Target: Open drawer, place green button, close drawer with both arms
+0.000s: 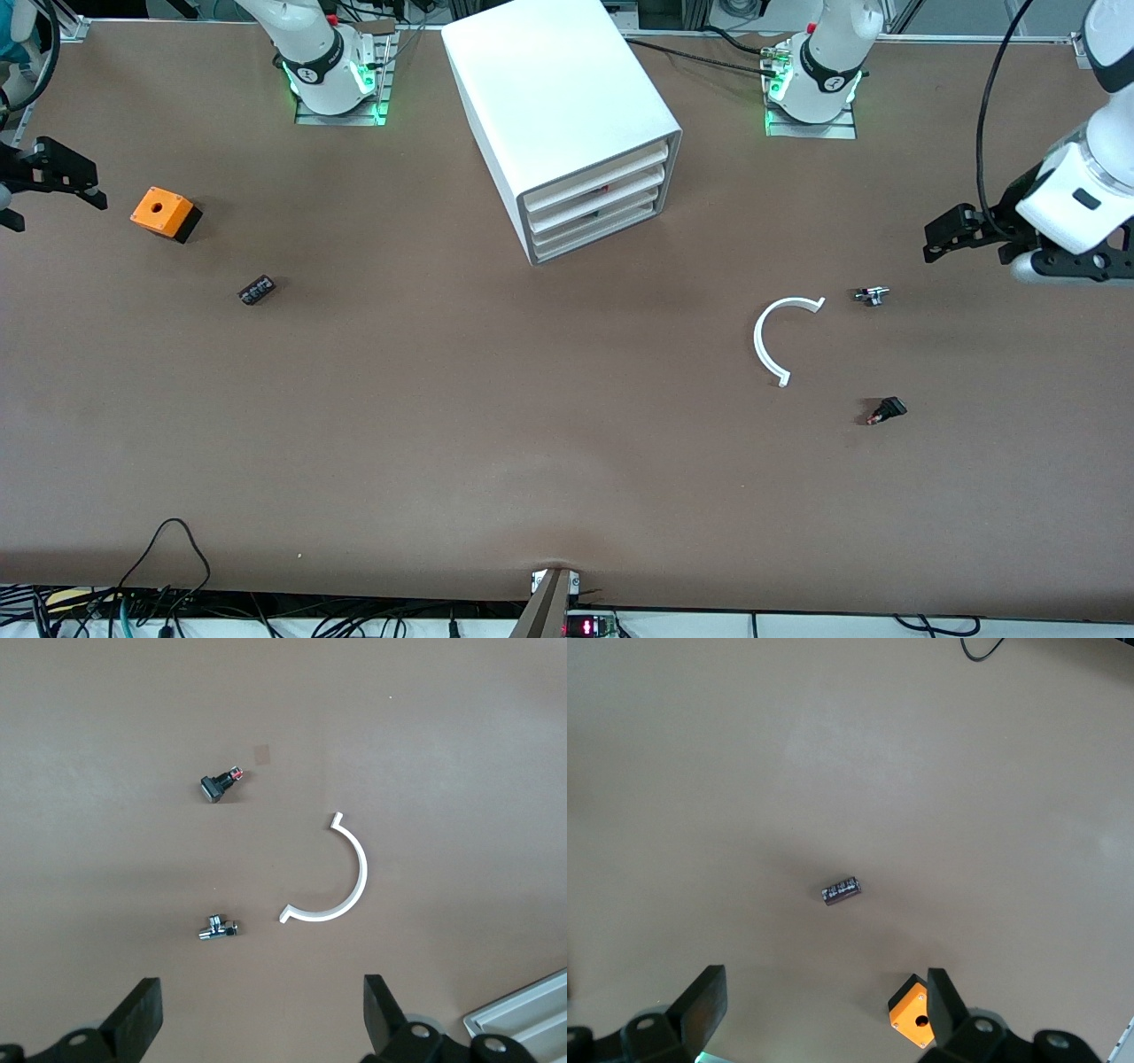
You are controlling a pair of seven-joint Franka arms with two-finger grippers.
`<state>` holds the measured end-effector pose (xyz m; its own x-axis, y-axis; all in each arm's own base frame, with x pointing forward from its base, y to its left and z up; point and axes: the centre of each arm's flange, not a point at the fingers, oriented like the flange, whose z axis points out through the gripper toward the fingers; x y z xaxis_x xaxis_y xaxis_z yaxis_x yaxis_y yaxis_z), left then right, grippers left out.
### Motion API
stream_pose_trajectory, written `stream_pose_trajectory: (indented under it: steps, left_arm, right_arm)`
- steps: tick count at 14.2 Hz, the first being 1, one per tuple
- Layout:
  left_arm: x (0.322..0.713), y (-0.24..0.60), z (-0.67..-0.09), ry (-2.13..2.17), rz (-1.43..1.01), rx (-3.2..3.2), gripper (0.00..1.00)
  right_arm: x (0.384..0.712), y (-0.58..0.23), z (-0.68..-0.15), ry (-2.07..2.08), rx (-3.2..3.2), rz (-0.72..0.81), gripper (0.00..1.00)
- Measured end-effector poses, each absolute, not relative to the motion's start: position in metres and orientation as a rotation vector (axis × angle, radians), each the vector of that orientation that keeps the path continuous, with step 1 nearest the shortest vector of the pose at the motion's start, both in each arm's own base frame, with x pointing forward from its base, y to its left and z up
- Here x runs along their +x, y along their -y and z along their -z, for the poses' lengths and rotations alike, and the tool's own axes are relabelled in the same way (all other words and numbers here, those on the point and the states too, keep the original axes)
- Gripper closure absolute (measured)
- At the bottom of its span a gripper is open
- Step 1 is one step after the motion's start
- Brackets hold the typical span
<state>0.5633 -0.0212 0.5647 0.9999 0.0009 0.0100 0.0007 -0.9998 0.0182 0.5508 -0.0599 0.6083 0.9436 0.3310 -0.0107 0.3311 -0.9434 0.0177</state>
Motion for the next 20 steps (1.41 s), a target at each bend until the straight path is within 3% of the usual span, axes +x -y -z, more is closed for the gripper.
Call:
stream_pose_trajectory:
  steps: [8, 20]
  left_arm:
    - [0.55, -0.004, -0.553, 0.145, 0.024, 3.117, 0.0]
    - [0.563, 0.004, -0.556, 0.112, 0.096, 3.12, 0.0]
  right_arm:
    - [0.549, 0.06, -0.607, -0.523, 3.082, 0.034, 0.0]
    - [0.547, 0.06, -0.607, -0.471, 3.093, 0.051, 0.0]
